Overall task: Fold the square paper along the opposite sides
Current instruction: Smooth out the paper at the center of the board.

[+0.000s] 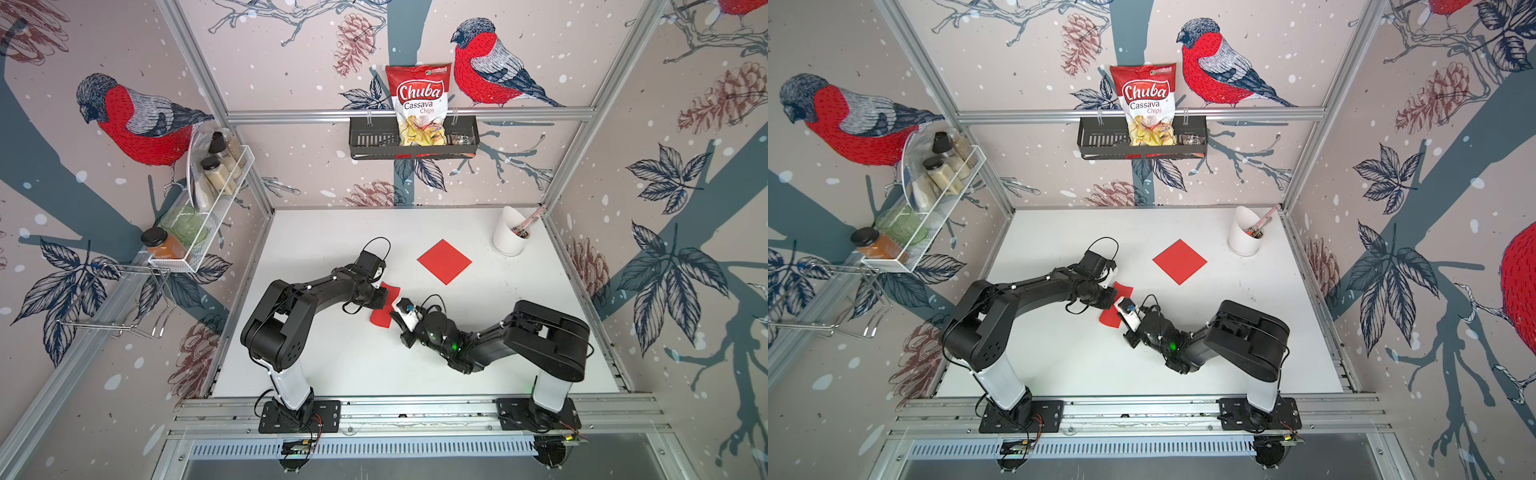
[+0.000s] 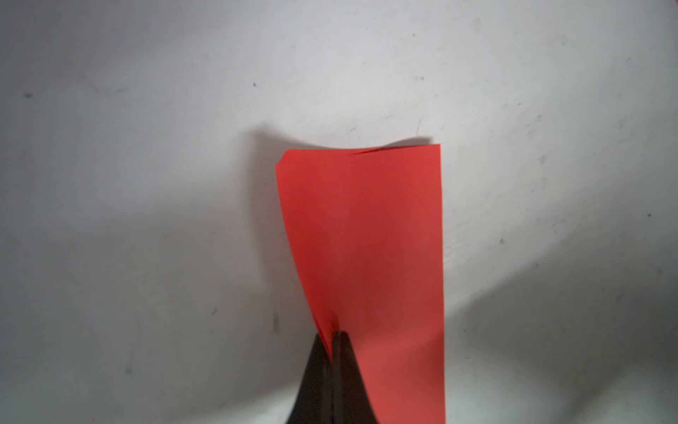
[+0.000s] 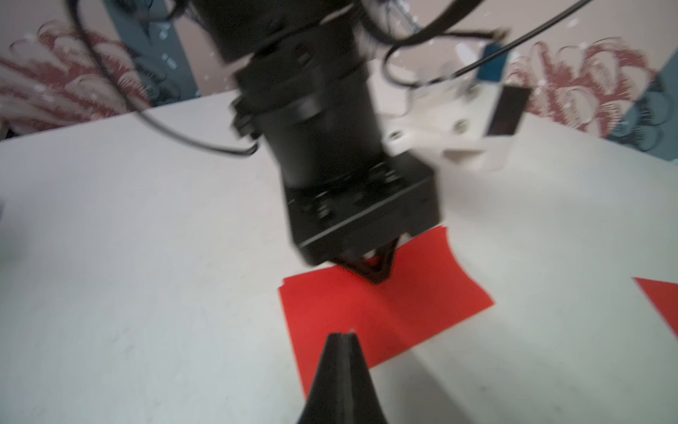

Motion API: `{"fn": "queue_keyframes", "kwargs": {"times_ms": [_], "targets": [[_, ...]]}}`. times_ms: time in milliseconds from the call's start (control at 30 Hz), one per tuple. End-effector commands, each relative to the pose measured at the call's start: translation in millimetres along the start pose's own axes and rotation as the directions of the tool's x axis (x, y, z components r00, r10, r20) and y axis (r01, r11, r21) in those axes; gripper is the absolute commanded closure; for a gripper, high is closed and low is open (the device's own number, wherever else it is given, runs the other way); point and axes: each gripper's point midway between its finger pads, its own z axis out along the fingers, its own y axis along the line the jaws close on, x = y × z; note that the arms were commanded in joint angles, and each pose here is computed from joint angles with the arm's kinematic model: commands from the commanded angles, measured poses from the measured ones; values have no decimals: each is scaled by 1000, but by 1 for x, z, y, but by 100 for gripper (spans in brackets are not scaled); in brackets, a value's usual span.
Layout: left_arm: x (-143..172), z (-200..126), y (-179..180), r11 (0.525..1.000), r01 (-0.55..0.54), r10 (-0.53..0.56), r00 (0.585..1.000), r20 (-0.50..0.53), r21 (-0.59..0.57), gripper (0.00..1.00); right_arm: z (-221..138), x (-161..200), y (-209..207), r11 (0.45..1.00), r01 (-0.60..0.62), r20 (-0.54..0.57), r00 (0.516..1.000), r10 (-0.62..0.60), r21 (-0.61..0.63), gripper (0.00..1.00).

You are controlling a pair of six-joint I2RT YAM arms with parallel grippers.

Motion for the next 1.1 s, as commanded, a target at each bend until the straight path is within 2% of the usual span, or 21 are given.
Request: {"fn": "queue_keyframes", "kwargs": {"times_ms": [0,133,233,433,667,833,1067], "targets": [[21,1,7,999,17,-20,997,-68,-45,100,6,-4,-25,994,-67,28,998,65,86,100],[25,1,6,999,30,-34,996,-77,-41,100,26,10,-47,969,-80,-8,996,84,234,100],[28,-1,2,998,54,-57,996,-73,-33,100,39,19,-55,952,-107,-25,993,119,287,100],[39,-5,-4,989,144,-145,989,-43,-8,100,56,38,-50,952,-156,-60,982,177,263,100],[40,-10,-8,986,165,-165,986,-20,18,100,70,63,-48,951,-183,-134,966,221,248,100],[48,-6,-3,986,167,-167,985,-36,-6,100,69,80,-61,935,-164,-204,950,235,314,100],[50,-3,2,985,168,-169,985,-43,-36,100,55,86,-94,897,-155,-235,934,269,413,100]]}}
